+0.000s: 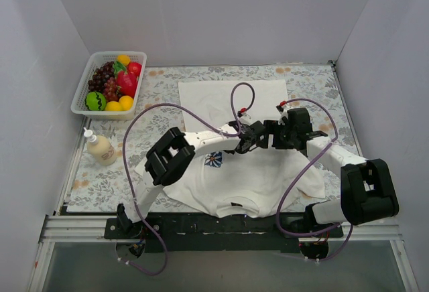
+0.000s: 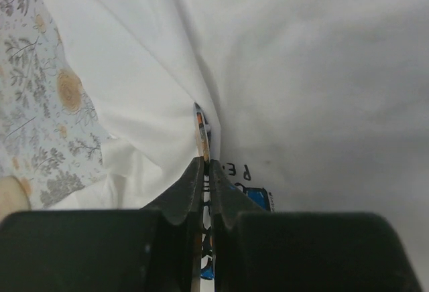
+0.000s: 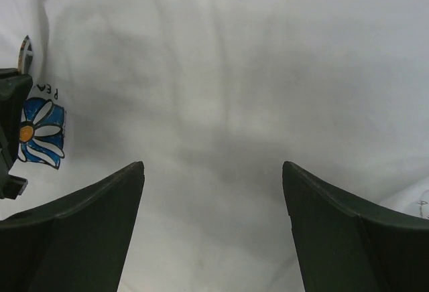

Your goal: Pin the brooch onto the clothing

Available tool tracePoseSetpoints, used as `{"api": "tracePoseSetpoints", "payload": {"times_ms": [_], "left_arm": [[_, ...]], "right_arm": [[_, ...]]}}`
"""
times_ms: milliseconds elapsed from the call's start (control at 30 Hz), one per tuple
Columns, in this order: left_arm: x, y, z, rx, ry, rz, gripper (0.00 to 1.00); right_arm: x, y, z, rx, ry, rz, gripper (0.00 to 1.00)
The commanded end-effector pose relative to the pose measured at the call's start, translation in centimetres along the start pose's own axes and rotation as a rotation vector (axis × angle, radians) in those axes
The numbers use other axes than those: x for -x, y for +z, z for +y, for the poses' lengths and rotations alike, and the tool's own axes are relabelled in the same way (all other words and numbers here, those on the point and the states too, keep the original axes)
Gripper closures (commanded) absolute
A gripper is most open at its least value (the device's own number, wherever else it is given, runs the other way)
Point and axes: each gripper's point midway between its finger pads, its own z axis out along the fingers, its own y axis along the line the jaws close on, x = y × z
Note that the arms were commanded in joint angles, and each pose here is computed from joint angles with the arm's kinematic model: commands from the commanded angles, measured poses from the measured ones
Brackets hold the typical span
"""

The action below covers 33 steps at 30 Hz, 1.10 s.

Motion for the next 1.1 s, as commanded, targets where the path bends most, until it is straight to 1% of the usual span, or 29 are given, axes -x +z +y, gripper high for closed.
{"api": "tracePoseSetpoints", "payload": {"times_ms": [0, 100, 300, 467, 500, 633, 733, 767, 800, 867, 900, 1000, 1033, 1067], "left_arm": [[5.5, -4.8, -1.6, -0.245, -0.221, -0.185, 1.00], [6.7, -6.0, -1.0, -0.291, -0.275, -0.233, 1.00], [7.4, -7.0, 0.2, -0.354, -0.360, -0.276, 1.00], [7.5, -7.5, 0.8, -0.427, -0.425, -0.301, 1.00], [7.4, -7.4, 1.0, -0.436, -0.435, -0.303, 1.00], [7.5, -7.9, 2.0, -0.482, -0.485, -0.333, 1.00], [7.4, -8.4, 2.5, -0.522, -0.516, -0.371, 1.00], [8.0, -9.2, 3.0, -0.553, -0.544, -0.402, 1.00], [7.3, -8.8, 2.9, -0.558, -0.543, -0.394, 1.00], [7.8, -9.1, 3.8, -0.583, -0.588, -0.419, 1.00], [7.1, -8.9, 3.6, -0.597, -0.591, -0.407, 1.00], [7.4, -9.4, 4.8, -0.636, -0.642, -0.438, 1.00], [6.8, -9.0, 4.8, -0.643, -0.646, -0.429, 1.00], [7.2, -9.0, 5.4, -0.651, -0.667, -0.447, 1.00]], "right_arm": [[0.7, -0.2, 1.5, 0.079, -0.035, -0.031, 0.10], [0.8, -0.4, 1.9, 0.101, -0.048, -0.038, 0.10], [1.0, -0.7, 2.5, 0.137, -0.067, -0.054, 0.10], [0.7, -0.9, 3.3, 0.179, -0.078, -0.057, 0.09], [1.3, -0.9, 3.5, 0.191, -0.090, -0.082, 0.09], [1.6, -1.1, 4.3, 0.217, -0.111, -0.098, 0.09], [1.8, -1.1, 5.2, 0.247, -0.128, -0.106, 0.09], [1.9, -1.1, 5.4, 0.253, -0.135, -0.111, 0.09], [2.0, -1.1, 5.7, 0.260, -0.138, -0.111, 0.09], [2.0, -0.9, 6.3, 0.276, -0.150, -0.109, 0.09], [2.2, -0.8, 6.6, 0.283, -0.156, -0.111, 0.09], [2.3, -0.6, 7.8, 0.314, -0.174, -0.105, 0.09], [2.4, -0.4, 8.4, 0.328, -0.189, -0.106, 0.09], [2.5, -0.4, 8.8, 0.336, -0.195, -0.107, 0.09]]}}
